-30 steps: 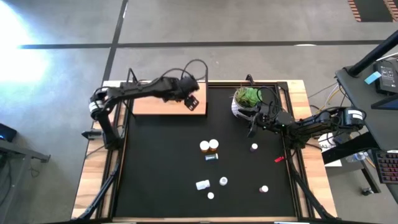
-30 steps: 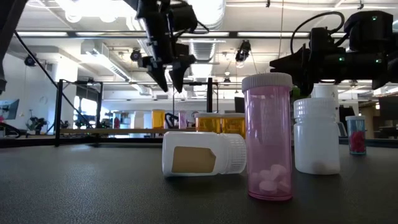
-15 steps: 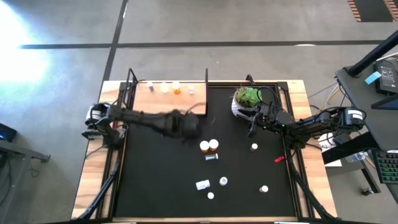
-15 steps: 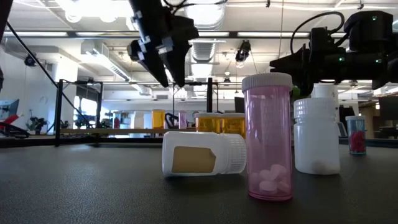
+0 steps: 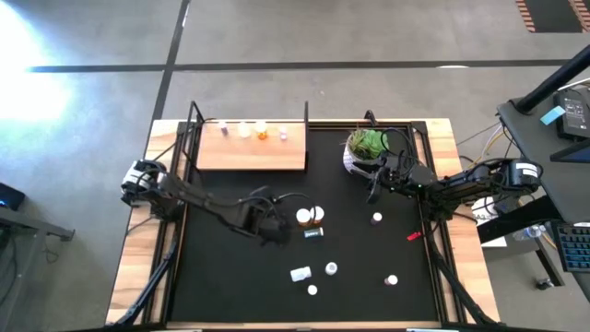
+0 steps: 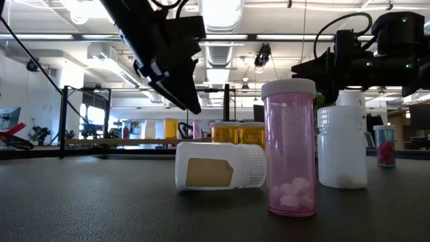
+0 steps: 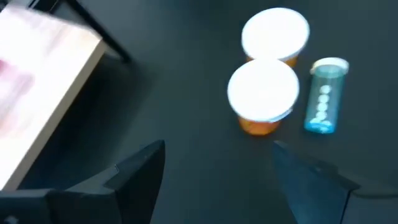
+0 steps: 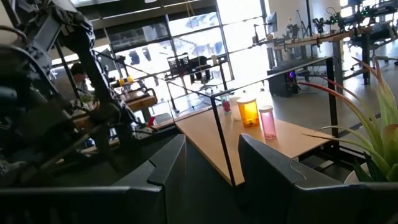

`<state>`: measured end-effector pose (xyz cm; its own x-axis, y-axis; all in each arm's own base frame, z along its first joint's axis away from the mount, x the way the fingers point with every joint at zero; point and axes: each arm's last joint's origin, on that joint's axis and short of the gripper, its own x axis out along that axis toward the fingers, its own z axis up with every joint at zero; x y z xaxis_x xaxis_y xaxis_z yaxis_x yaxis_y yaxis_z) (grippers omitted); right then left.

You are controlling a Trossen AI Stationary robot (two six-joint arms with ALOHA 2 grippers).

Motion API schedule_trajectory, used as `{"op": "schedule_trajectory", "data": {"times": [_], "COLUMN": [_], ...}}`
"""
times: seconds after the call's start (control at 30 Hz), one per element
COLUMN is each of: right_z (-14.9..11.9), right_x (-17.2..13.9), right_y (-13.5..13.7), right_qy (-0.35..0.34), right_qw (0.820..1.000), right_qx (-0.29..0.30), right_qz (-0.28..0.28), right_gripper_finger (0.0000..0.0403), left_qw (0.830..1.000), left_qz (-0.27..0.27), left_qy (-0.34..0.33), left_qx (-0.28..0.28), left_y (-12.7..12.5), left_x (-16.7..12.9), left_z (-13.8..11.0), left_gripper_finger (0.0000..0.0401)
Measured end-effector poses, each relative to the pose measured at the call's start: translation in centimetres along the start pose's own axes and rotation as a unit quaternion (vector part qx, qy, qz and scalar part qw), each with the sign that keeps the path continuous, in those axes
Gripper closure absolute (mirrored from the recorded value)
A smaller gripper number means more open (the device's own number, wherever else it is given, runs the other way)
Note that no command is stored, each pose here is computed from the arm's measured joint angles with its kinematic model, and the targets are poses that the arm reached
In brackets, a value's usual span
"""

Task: Pick and place medicine bottles onto shelf by color
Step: Put the top left orange pill bottle on the shelf aligned with the other orange pill bottle

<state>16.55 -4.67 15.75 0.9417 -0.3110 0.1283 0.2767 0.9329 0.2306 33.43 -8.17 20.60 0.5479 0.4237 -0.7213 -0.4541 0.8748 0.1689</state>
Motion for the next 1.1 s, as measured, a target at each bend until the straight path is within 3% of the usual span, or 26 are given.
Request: {"op": "schedule_trajectory", "data": {"times": [0.47, 0.77, 1.1], "right_z": [0.0, 0.0, 0.0], "right_x": [0.0, 0.0, 0.0], "right_y": [0.0, 0.0, 0.0], "right_qy": [0.000, 0.000, 0.000], "right_qw": [1.000, 1.000, 1.000], "right_qx": [0.000, 0.000, 0.000], "right_qz": [0.000, 0.000, 0.000], "right_gripper_finger": [0.0264, 0.0264, 0.0264], "left_qw": [0.992, 0.989, 0.987], "left_qz": [-0.038, -0.047, -0.076], "left_qy": [-0.094, -0.137, -0.138], "left_qx": [0.079, 0.042, 0.025], "left_y": [-0.9, -0.3, 0.3], "left_x": [1.8, 2.6, 4.1], "left_z": [-2.4, -2.4, -2.5], "left_gripper_finger": [0.0124, 0.0124, 0.0124]}}
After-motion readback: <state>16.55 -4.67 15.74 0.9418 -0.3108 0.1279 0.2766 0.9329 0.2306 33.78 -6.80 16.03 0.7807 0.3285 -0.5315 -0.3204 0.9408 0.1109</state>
